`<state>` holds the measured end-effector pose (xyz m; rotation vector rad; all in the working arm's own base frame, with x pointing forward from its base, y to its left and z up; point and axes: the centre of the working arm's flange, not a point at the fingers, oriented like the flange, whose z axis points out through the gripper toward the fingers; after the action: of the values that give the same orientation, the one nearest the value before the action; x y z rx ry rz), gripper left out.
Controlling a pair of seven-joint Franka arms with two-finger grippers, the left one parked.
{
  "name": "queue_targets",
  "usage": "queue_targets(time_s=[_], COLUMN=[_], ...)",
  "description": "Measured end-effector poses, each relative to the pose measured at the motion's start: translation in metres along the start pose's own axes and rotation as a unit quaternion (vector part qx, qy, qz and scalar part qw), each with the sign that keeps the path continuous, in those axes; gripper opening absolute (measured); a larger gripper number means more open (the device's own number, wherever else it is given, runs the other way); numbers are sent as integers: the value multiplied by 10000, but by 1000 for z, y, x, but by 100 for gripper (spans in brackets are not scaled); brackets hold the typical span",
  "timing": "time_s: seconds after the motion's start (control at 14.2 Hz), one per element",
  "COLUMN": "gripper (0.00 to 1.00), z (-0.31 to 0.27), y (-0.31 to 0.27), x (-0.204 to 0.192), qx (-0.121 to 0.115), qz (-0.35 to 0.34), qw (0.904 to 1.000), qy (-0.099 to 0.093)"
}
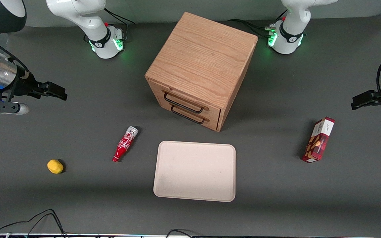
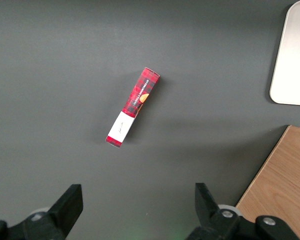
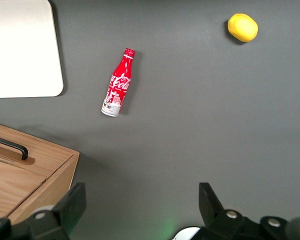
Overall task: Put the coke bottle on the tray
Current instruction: 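Move the open right gripper over the red Coca-Cola bottle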
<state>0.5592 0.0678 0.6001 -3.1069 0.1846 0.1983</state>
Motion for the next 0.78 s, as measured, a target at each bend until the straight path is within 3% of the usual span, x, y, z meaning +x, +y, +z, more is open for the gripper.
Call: queue_targets(time_s=[0.56, 0.78], gripper=[100, 100], z=[9, 38], y=[-17, -40], x=[5, 18], qx=[-29, -48], qz=[153, 321], qw=[9999, 9989], qy=[-70, -335])
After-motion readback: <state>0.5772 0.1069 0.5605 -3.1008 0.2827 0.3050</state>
